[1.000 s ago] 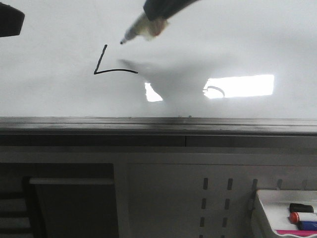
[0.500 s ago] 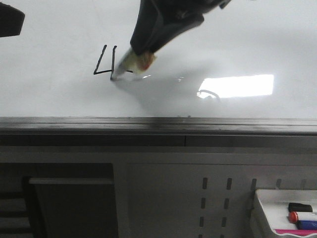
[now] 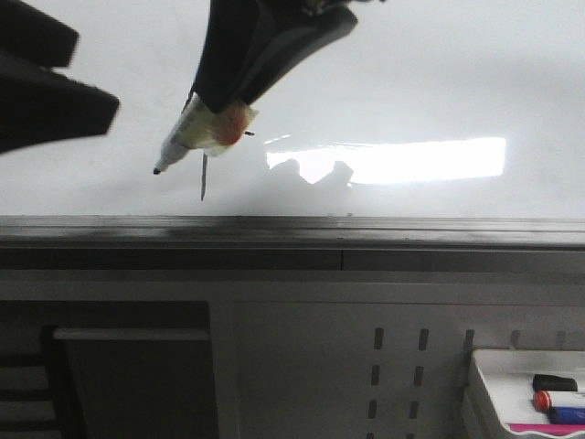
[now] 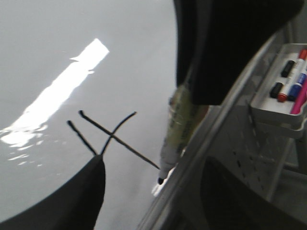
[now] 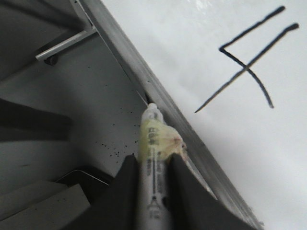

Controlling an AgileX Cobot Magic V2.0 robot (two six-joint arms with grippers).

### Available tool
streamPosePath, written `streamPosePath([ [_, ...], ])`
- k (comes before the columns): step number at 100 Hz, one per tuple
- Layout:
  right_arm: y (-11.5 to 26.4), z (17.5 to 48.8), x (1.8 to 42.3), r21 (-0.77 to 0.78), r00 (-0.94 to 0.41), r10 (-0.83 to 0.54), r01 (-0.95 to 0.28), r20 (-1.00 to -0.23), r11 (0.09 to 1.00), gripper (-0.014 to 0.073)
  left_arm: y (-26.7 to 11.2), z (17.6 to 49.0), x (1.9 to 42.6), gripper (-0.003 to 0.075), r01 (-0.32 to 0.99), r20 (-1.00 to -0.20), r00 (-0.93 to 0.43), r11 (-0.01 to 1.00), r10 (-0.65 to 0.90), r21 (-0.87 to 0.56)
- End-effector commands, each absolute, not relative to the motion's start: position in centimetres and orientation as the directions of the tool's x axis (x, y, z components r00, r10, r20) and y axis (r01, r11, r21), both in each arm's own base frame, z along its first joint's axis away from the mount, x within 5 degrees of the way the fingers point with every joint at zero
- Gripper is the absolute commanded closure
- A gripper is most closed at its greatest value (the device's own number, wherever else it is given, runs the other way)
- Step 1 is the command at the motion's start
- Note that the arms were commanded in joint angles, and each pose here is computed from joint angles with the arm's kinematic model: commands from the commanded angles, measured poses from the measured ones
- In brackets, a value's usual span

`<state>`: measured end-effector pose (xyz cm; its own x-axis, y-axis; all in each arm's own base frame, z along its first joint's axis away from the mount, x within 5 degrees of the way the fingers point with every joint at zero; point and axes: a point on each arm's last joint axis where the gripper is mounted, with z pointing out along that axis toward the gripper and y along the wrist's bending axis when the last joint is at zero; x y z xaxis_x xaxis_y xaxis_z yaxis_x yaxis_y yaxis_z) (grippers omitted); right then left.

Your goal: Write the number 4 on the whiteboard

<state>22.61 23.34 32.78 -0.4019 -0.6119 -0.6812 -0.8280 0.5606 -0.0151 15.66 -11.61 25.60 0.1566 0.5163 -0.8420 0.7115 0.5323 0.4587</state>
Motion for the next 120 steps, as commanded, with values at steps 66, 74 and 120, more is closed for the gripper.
streamPosePath([
  [66, 24.4, 36.5, 20.1, -0.039, -0.306, -0.621, -0.878, -0.721, 0.477, 0.0659, -13.8, 25.9, 17.0, 0.0741, 0.773, -0.879, 0.206, 0.480, 0.429, 0.415],
  [74, 24.4, 36.6, 20.2, -0.040, -0.303, -0.616, -0.877, -0.727, 0.478, 0.0648, -13.8, 25.9, 17.0, 0.0741, 0.773, -0.879, 0.206, 0.480, 0.429, 0.415],
  [120, 22.4, 39.2, 20.9, -0.092, -0.259, -0.535, -0.835, -0.804, 0.542, 0.0057, -11.0, 26.6, 20.9, 0.0741, 0.390, -0.894, -0.448, 0.903, 0.013, -0.182],
])
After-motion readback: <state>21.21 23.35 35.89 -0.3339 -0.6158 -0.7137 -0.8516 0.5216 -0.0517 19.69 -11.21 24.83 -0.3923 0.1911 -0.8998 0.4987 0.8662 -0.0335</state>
